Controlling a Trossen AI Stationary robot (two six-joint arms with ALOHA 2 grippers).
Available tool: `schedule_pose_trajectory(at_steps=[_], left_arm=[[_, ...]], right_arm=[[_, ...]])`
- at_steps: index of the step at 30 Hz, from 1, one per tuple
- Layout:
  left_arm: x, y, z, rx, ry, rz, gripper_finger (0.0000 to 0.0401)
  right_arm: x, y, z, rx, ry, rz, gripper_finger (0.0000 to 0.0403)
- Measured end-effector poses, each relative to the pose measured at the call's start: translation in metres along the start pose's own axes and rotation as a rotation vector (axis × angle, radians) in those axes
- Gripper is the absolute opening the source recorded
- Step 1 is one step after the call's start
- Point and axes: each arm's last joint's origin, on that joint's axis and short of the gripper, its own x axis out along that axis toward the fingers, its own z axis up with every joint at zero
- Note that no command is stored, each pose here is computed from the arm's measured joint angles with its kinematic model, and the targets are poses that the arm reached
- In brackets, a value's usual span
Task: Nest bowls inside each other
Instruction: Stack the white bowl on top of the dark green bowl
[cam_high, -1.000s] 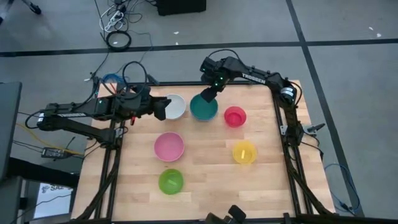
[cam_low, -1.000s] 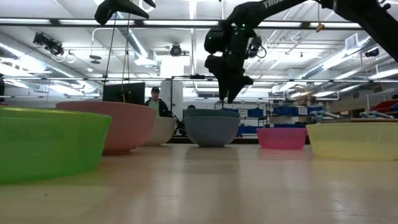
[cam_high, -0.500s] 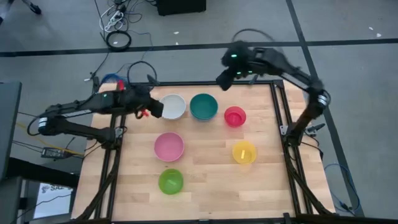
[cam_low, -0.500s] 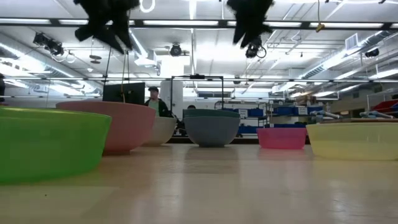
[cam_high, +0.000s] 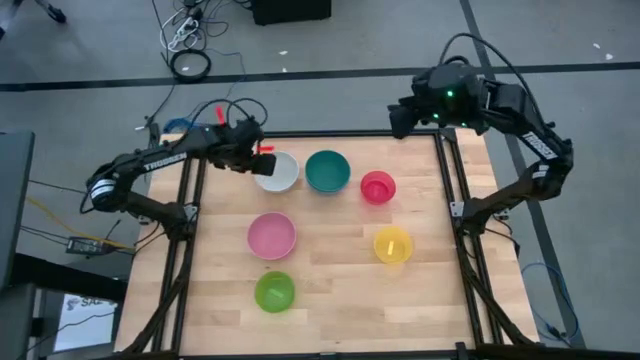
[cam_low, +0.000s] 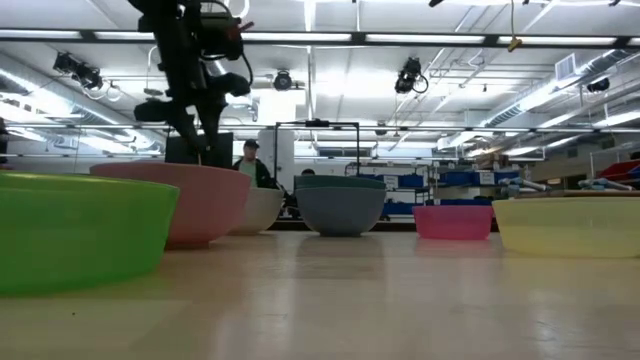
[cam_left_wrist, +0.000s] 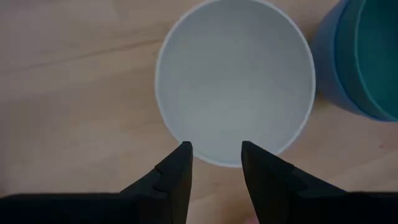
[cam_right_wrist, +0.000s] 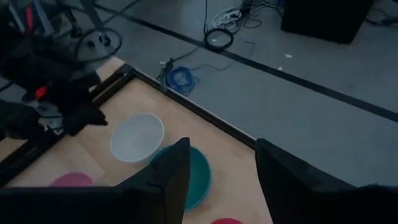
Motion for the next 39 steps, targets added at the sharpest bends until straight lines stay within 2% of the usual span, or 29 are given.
schedule_pose_trajectory(at_steps=[8, 20, 28, 30, 35, 39], left_arm=[[0.012, 0.020, 0.019, -0.044, 0.033, 0.049, 0.0148], [0.062, 0.019, 0.029, 0.002, 0.162, 0.114, 0.0148], [0.090, 0.013, 0.038, 0.055, 0.143, 0.107, 0.0144], [0.097, 0.014, 0.037, 0.052, 0.176, 0.105, 0.0125], [0.105, 0.015, 0.038, 0.106, 0.213, 0.084, 0.0019], [0.103, 0.016, 0.041, 0.112, 0.216, 0.072, 0.0007]], right_arm=[[0.017, 0.016, -0.006, -0.042, 0.083, 0.038, 0.0169], [0.037, 0.038, -0.014, -0.106, 0.154, 0.094, 0.0169], [0.035, 0.038, -0.014, -0.102, 0.149, 0.098, 0.0169], [0.035, 0.038, -0.014, -0.103, 0.150, 0.098, 0.0168], [0.035, 0.037, -0.014, -0.103, 0.151, 0.097, 0.0168], [0.035, 0.037, -0.014, -0.102, 0.151, 0.094, 0.0168]])
